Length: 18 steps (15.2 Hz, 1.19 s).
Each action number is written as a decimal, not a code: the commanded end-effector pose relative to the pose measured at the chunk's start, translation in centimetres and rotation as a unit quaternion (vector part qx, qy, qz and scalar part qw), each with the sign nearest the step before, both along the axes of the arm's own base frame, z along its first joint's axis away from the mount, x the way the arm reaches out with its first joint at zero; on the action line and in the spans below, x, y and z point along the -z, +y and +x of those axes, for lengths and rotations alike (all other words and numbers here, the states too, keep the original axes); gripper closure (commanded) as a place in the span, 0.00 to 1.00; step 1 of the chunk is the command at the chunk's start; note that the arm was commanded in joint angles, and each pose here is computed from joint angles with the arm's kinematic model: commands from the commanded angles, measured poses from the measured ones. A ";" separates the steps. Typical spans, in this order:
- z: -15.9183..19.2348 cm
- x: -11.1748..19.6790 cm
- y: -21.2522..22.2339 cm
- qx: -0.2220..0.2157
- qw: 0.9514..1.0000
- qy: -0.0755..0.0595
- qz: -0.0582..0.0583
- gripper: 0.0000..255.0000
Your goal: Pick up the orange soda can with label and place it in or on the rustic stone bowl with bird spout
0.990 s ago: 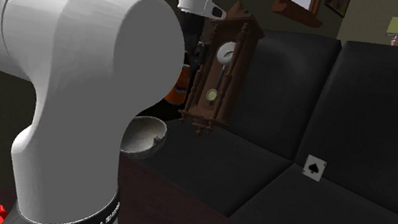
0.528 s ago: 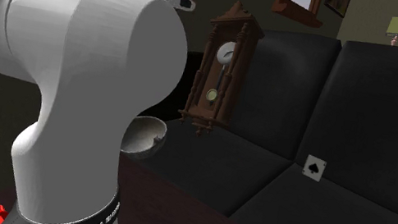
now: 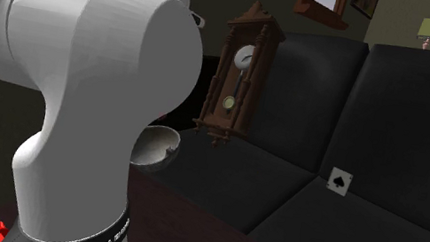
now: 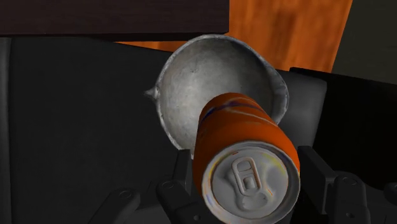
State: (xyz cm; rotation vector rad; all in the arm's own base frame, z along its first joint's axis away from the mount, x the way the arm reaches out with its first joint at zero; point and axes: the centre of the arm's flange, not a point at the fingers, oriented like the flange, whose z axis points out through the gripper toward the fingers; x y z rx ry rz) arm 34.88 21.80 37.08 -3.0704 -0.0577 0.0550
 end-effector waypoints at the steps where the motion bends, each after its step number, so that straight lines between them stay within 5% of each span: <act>1: -0.1 1.0 -0.1 0.000 1.000 0.000 0.000 1.00; 10: -0.1 6.0 -0.1 0.000 1.000 0.000 0.000 1.00; 18: -0.1 6.0 -0.1 0.000 1.000 0.000 0.000 1.00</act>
